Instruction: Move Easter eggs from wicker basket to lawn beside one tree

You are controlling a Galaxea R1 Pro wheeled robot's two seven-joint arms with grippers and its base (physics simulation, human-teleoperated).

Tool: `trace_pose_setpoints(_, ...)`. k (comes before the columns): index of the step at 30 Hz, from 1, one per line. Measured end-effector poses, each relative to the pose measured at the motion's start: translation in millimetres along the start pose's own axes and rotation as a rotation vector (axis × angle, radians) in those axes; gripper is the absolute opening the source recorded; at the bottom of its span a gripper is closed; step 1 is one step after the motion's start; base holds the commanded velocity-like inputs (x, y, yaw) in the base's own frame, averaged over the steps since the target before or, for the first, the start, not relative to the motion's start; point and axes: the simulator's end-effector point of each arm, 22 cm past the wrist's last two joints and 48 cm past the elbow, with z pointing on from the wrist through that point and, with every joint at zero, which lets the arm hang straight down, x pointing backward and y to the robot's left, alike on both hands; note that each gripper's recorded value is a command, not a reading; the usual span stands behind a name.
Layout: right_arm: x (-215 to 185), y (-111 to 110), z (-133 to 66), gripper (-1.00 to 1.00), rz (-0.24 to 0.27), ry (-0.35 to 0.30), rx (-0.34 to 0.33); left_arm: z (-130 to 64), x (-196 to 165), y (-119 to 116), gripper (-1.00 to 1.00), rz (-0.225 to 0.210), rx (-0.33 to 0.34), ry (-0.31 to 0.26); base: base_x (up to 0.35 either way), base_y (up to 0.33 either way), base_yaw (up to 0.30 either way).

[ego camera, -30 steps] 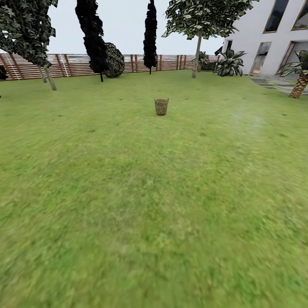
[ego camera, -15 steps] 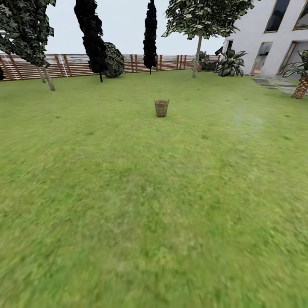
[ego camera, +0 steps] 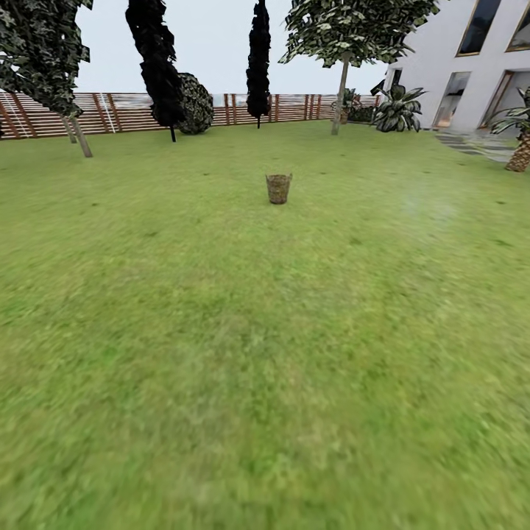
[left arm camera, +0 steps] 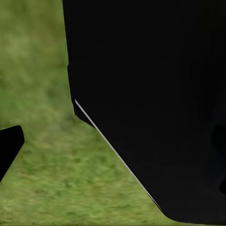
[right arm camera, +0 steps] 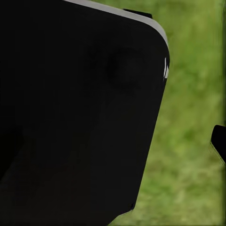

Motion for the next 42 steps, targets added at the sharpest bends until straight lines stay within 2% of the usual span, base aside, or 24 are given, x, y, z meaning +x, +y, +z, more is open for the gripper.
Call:
trace_pose_setpoints(15,0,2,0.0,1.00,-0.003,-0.001,-0.004,0.0,0,0,1.00,0.000,0.000,0.000,0.321,0.000,0.000)
trace_pose_setpoints(27,-7,-6,0.5,1.00,-0.003,-0.016,0.009,0.0,0,0,1.00,0.000,0.000,0.000,0.322,0.000,0.000)
trace_pose_setpoints(42,-16,-1,1.0,1.00,0.001,-0.035,0.003,0.0,-2,0,1.00,0.000,0.000,-0.005,0.324,0.000,-0.008)
